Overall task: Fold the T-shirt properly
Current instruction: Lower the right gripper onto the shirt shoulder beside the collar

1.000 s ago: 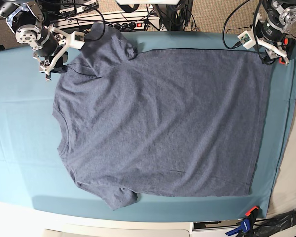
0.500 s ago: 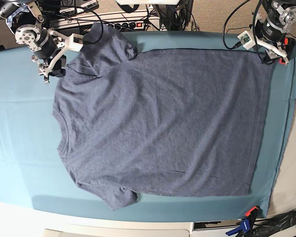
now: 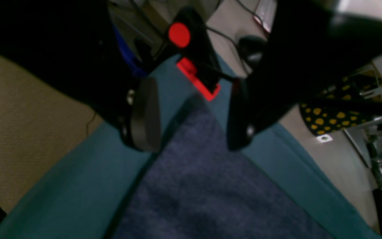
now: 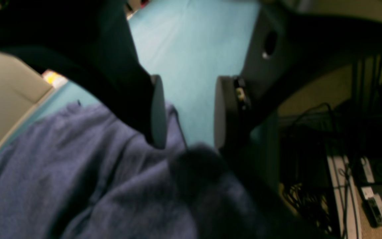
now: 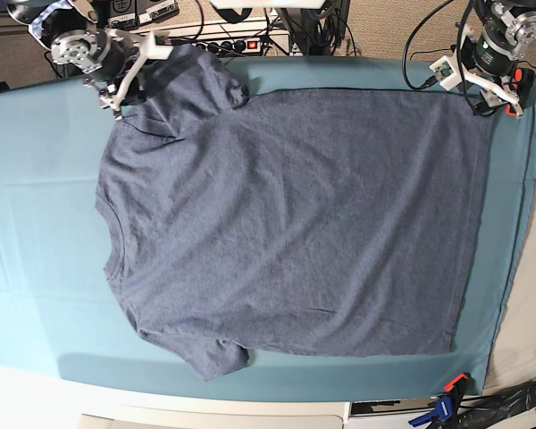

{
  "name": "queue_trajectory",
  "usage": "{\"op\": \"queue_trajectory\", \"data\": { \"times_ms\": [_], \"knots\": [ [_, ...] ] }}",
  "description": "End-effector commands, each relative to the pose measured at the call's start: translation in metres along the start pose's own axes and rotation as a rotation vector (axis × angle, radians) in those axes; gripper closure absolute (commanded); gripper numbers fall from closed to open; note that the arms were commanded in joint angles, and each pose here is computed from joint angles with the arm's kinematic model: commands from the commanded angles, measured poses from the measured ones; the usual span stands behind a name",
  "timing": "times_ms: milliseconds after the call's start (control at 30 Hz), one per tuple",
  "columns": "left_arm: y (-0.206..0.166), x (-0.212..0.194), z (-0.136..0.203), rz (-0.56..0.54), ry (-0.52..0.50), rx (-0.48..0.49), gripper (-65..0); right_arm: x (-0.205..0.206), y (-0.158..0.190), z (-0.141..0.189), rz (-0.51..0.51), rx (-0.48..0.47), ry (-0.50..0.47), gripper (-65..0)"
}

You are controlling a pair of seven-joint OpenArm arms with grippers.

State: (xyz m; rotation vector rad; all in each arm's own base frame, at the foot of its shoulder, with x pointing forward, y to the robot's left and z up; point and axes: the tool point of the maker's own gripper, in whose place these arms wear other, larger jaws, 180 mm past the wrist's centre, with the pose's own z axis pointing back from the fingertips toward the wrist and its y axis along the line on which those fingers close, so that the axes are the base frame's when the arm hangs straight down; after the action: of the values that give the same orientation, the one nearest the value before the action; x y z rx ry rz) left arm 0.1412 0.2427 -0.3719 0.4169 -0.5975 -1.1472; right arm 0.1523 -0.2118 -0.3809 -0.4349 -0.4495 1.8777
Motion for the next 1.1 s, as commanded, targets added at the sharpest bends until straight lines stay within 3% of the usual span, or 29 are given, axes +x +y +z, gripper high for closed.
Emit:
{"op": "queue_trajectory", "data": {
  "times_ms": [0, 267, 633, 1067],
  "knots": [
    [0.007, 0.004, 0.002, -0.011, -0.017, 0.023, -33.7, -0.007, -0.009, 0.0, 0.021, -0.026, 0.024, -24.6],
    [0.007, 0.004, 0.002, -0.008, -0.018, 0.022, -33.7, -0.015, -0.014, -0.018, -0.012, -0.035, 0.046, -24.6],
    [0.009, 0.004, 0.002, -0.002, -0.018, 0.035, -33.7, -0.009, -0.016, -0.019, -0.025, -0.045, 0.03, -24.6],
    [0.015, 0.007, 0.0, 0.011, -0.027, 0.048, -33.7, -0.001, -0.039, -0.022, -0.046, -0.121, -0.004, -24.6]
  ]
}}
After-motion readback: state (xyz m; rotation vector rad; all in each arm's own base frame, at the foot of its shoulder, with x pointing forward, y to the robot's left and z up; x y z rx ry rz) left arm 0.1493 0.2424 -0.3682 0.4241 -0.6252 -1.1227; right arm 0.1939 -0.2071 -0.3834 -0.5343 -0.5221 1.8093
